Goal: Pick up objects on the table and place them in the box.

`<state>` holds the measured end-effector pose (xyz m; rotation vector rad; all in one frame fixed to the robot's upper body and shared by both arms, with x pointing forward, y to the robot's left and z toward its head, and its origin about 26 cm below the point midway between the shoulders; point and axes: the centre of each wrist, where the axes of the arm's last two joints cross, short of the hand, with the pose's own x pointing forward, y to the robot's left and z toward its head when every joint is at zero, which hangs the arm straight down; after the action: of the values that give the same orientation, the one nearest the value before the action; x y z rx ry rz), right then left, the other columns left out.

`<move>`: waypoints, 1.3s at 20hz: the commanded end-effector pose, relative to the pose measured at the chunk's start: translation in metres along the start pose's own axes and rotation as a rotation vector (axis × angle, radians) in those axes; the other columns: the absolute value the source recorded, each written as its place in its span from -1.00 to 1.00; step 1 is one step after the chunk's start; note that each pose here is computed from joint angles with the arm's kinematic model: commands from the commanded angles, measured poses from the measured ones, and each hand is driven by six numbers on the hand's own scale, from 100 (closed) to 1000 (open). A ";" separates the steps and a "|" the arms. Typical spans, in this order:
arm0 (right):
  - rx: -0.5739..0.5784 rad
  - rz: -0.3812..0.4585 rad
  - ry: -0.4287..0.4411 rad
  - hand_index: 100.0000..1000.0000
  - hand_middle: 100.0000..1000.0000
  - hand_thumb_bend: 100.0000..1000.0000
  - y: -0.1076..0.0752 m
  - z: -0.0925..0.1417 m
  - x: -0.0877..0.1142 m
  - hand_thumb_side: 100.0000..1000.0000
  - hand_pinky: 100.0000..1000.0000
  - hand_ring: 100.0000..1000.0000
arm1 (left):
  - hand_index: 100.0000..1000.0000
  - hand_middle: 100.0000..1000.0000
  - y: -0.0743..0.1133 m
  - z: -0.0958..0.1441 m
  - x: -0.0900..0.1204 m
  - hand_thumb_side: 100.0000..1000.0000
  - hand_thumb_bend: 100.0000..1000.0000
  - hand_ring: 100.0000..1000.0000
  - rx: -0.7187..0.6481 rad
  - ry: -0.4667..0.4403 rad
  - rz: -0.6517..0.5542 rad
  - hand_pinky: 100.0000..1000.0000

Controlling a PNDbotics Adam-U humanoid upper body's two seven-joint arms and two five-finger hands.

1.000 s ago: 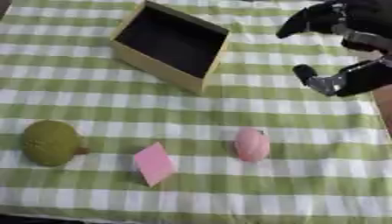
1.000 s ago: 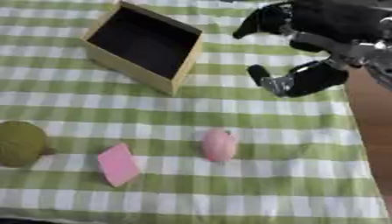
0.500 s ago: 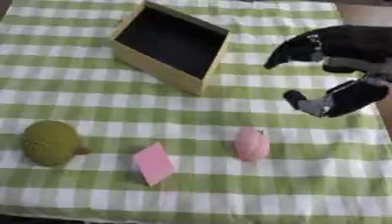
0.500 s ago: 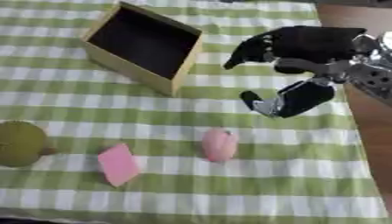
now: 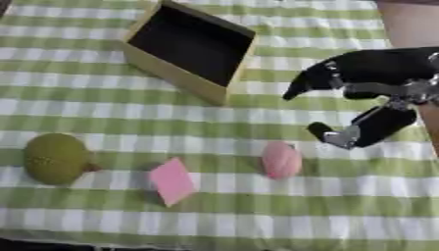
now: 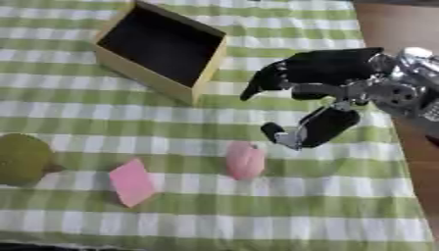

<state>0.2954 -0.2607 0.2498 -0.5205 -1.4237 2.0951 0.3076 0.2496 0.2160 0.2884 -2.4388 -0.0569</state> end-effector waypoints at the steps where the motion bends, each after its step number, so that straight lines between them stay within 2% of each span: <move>1: 0.016 -0.001 -0.012 0.82 0.66 -1.00 -0.006 0.001 0.004 -0.12 0.80 0.78 | 0.58 0.40 0.002 -0.004 0.006 0.31 -0.46 0.50 -0.009 -0.026 -0.005 0.55; 5: 0.030 -0.029 -0.021 0.80 0.64 -1.00 -0.003 -0.005 0.007 -0.07 0.79 0.77 | 0.58 0.39 0.002 -0.003 0.006 0.31 -0.47 0.49 -0.009 -0.022 -0.001 0.55; 13: 0.085 -0.056 -0.019 0.80 0.63 -1.00 0.007 -0.015 0.013 -0.23 0.80 0.78 | 0.58 0.38 0.001 -0.003 0.006 0.31 -0.48 0.49 -0.011 -0.016 0.003 0.55; 15: 0.097 -0.065 -0.018 0.80 0.63 -0.98 0.009 -0.018 0.012 -0.22 0.80 0.78 | 0.58 0.38 0.000 -0.003 0.006 0.31 -0.48 0.49 -0.012 -0.015 0.005 0.55; 26: 0.138 -0.113 0.028 0.80 0.62 -0.86 0.033 -0.033 -0.006 -0.40 0.80 0.77 | 0.58 0.38 -0.001 -0.001 0.005 0.32 -0.49 0.48 -0.018 -0.007 0.013 0.55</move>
<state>0.3104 -0.2458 0.2033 -0.3668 -1.2602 2.0658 0.3076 0.2478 0.2150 0.2700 -2.4241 -0.0672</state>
